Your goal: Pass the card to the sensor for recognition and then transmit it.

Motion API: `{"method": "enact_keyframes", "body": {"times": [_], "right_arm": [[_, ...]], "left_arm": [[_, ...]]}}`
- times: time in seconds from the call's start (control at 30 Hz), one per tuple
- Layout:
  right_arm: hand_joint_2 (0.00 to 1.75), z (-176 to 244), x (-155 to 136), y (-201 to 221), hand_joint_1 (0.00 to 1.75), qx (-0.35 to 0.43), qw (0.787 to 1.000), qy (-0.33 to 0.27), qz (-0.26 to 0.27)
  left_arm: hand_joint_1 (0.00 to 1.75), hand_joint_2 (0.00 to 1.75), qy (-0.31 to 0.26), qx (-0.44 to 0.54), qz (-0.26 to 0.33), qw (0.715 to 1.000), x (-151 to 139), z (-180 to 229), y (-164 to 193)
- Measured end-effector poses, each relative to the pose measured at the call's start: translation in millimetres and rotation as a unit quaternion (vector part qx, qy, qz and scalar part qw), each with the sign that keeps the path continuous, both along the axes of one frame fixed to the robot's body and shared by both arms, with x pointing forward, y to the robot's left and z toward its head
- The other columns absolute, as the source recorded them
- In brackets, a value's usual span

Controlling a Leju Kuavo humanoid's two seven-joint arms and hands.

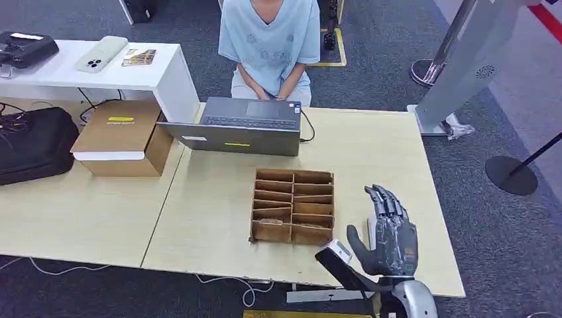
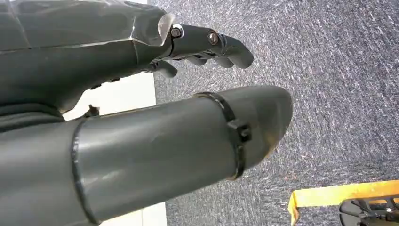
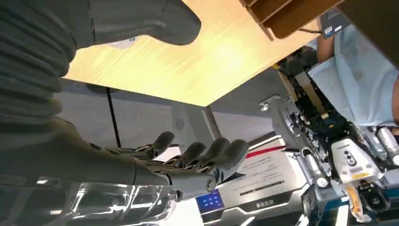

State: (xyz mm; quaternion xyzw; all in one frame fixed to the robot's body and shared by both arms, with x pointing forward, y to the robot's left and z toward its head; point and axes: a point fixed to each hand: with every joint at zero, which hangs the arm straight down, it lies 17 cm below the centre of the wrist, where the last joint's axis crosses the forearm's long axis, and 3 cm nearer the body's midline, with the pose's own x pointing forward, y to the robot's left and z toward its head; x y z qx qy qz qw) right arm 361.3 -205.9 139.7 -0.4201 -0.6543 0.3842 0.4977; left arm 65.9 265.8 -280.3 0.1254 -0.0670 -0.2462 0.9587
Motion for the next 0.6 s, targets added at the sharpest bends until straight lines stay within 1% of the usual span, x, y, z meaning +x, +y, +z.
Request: {"method": "enact_keyframes", "body": {"times": [0.07, 0.13, 0.17, 0.23, 0.37, 0.43, 0.53, 0.57, 0.6], "right_arm": [[1.75, -4.0, -0.6, 6.9, 0.63, -0.002, 1.000, 0.008, 0.009], [1.75, -7.2, -1.5, 13.5, 0.72, -0.002, 1.000, 0.014, 0.017], [1.75, -8.5, -1.8, 17.0, 0.72, -0.003, 1.000, 0.016, 0.022], [1.75, -10.5, -2.2, 23.7, 0.86, -0.003, 0.999, 0.020, 0.031], [1.75, -15.0, -1.7, 36.2, 0.82, -0.004, 0.998, 0.029, 0.047], [1.75, -19.5, -1.5, 41.6, 0.65, -0.006, 0.998, 0.036, 0.054], [1.75, -25.4, -0.8, 46.7, 0.70, -0.008, 0.997, 0.043, 0.060], [1.75, -28.4, -0.6, 48.6, 0.68, -0.008, 0.997, 0.047, 0.063], [1.75, -31.3, -0.2, 50.4, 0.72, -0.008, 0.997, 0.051, 0.065]], "left_arm": [[0.00, 0.00, 0.000, 0.000, -0.001, 1.000, 0.2, 0.0, 0.0], [0.00, 0.00, 0.000, 0.000, -0.002, 1.000, 0.2, 0.0, 0.0], [0.00, 0.00, 0.000, 0.000, -0.002, 1.000, 0.0, 0.0, -0.2], [0.00, 0.00, 0.000, 0.000, -0.003, 1.000, 0.4, 0.1, -0.2], [0.00, 0.00, 0.000, 0.000, -0.005, 1.000, 0.6, 0.1, -0.3], [0.00, 0.00, 0.000, 0.001, -0.007, 1.000, 0.8, 0.1, -0.2], [0.00, 0.00, -0.001, 0.001, -0.010, 1.000, 1.1, 0.1, 0.0], [0.00, 0.00, -0.001, 0.001, -0.011, 1.000, 1.4, 0.2, 0.0], [0.00, 0.00, -0.001, 0.002, -0.013, 1.000, 1.8, 0.2, 0.0]]}}
